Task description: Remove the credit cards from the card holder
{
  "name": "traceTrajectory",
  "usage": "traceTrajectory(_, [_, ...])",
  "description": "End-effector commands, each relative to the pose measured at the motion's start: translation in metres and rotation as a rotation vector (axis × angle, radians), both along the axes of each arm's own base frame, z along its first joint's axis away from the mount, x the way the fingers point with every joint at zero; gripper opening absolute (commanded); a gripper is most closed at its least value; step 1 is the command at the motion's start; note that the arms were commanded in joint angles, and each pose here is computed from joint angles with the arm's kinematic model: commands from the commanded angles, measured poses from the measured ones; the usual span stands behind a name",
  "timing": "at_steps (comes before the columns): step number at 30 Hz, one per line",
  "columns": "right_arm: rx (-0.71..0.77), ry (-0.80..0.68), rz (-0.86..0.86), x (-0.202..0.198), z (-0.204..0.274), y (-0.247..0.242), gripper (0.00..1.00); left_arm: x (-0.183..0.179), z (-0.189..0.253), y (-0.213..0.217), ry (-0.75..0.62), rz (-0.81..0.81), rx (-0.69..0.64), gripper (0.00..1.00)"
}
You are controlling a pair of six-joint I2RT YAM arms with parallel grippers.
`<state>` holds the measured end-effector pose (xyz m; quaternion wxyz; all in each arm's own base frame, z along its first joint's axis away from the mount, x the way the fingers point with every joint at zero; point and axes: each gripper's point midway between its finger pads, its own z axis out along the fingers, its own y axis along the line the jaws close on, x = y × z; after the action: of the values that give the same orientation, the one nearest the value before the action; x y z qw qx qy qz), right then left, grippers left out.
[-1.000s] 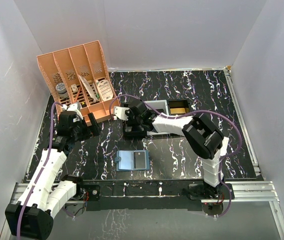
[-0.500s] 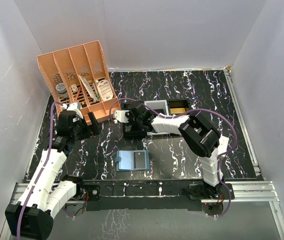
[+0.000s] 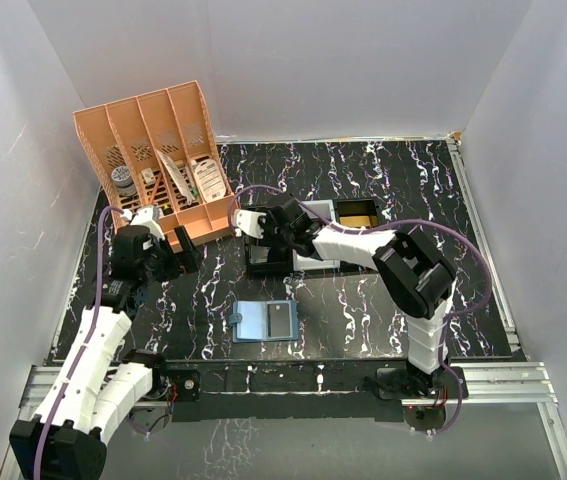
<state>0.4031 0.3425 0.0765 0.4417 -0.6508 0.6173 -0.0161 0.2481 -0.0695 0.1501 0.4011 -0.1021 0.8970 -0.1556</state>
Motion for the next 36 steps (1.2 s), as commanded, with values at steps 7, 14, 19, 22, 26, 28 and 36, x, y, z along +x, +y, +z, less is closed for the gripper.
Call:
traceTrajectory(7, [0.674, -0.030, -0.234, -0.023, 0.160, -0.007, 0.47, 0.002, 0.010, -0.011, -0.056, -0.068, -0.031, 0.99])
traceTrajectory(14, [1.075, 0.299, -0.707, -0.053, 0.149, -0.053, 0.49, -0.001, 0.007, -0.023, -0.033, -0.123, -0.081, 0.99])
traceTrajectory(19, [1.071, 0.576, -0.849, -0.093, 0.115, -0.058, 0.49, -0.015, 0.005, -0.055, 0.027, -0.269, -0.220, 0.99])
traceTrajectory(22, [1.093, 0.741, -0.872, -0.121, 0.096, -0.057, 0.47, -0.028, 0.008, -0.077, 0.076, -0.343, -0.358, 0.98])
traceTrajectory(26, [1.116, 0.968, -0.911, -0.148, 0.061, -0.045, 0.40, -0.036, 0.026, -0.107, 0.058, -0.417, -0.583, 0.93])
traceTrajectory(28, [1.105, 1.043, -0.887, -0.160, 0.058, -0.033, 0.40, -0.038, 0.029, -0.110, 0.060, -0.433, -0.572, 0.93])
traceTrajectory(36, [1.049, 1.095, -0.911, -0.183, 0.040, -0.030, 0.40, -0.050, 0.005, -0.145, 0.141, -0.399, -0.573, 0.92])
